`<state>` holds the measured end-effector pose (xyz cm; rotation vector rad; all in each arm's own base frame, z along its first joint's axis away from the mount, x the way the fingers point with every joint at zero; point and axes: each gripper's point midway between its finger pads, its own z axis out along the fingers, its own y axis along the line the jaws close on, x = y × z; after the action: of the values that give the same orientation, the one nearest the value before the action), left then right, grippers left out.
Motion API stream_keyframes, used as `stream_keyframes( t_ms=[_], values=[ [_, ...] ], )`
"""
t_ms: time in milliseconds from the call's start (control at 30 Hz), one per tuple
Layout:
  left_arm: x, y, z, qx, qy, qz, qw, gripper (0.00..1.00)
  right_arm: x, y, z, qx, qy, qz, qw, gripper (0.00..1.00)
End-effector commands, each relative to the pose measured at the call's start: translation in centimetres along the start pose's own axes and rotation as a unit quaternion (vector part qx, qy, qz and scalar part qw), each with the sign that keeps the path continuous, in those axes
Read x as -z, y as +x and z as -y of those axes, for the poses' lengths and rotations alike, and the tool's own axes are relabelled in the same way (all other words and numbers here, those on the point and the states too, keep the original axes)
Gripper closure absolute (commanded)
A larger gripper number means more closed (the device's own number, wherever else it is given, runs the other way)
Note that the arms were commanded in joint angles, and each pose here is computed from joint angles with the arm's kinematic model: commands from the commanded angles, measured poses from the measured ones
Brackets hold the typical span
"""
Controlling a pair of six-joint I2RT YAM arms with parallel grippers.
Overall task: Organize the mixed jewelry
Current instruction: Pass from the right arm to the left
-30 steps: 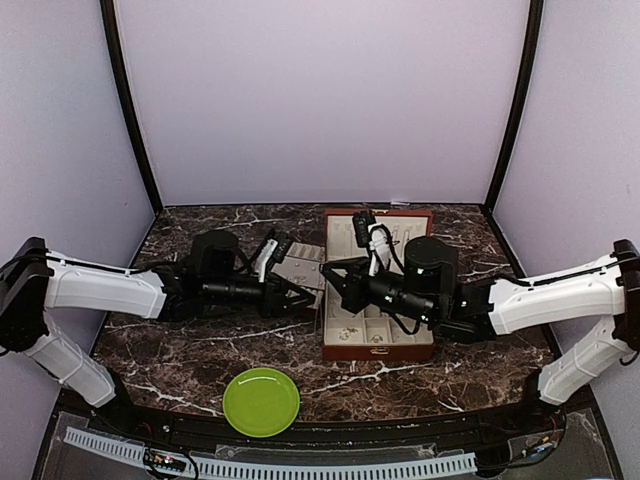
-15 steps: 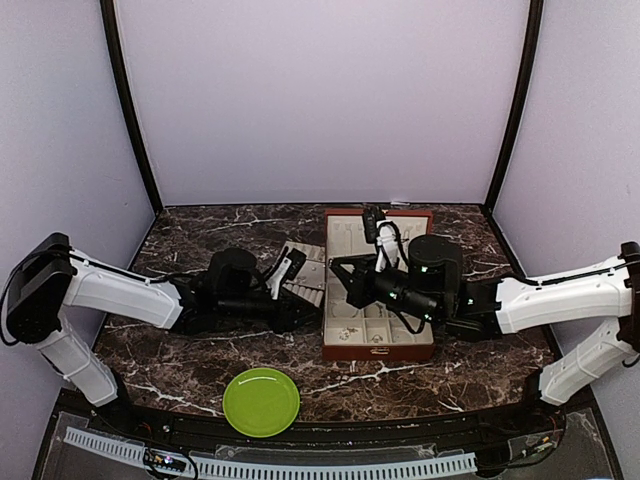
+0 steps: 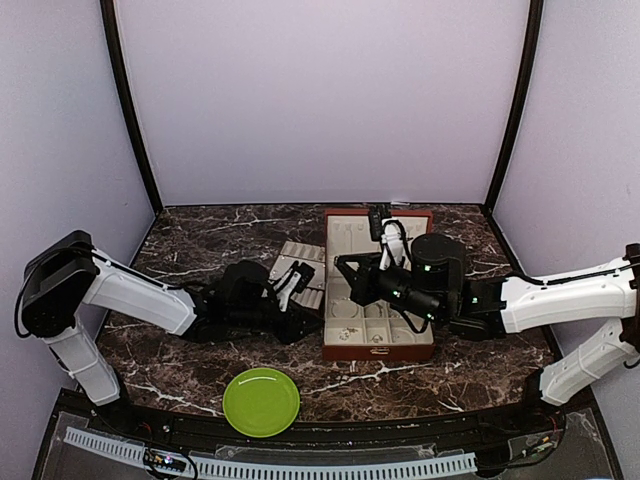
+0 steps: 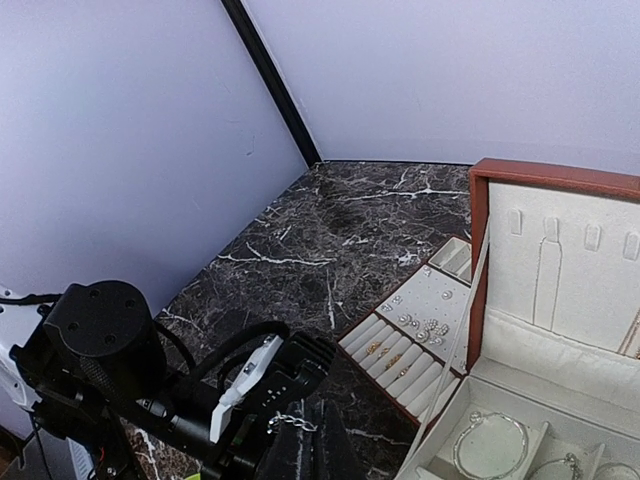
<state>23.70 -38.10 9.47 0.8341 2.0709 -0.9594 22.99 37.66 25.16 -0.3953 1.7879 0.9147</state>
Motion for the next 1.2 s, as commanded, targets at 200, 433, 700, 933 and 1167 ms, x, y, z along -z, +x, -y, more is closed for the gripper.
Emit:
stream_keyframes(
  t_ms=[200, 433, 700, 933, 1167],
  values=[
    [-0.4, -1.5, -1.1, -0.013, -0.052, 0.035, 0.998, 0.77, 0.7, -2.0, -0.5, -0.012, 0.000, 0.029, 1.000, 1.00],
    [-0.5, -1.8, -0.9, -0.014, -0.047, 0.044, 0.998, 0.79, 0.7, -1.9, -0.5, -0.013, 0.000, 0.028, 1.000, 1.00],
    [-0.9, -1.4, 0.2, -0.022, -0.015, 0.035, 0.999, 0.79, 0.7, -1.7, -0.4, -0.013, 0.001, 0.026, 1.000, 1.00],
    [-0.8, -1.2, 0.2, -0.026, -0.017, 0.033, 0.999, 0.80, 0.7, -1.7, -0.3, -0.014, 0.004, 0.025, 1.000, 1.00],
    [-0.8, -1.1, 0.6, -0.032, -0.014, 0.033, 0.999, 0.80, 0.7, -1.7, -0.3, -0.015, 0.003, 0.025, 1.000, 1.00]
  ],
)
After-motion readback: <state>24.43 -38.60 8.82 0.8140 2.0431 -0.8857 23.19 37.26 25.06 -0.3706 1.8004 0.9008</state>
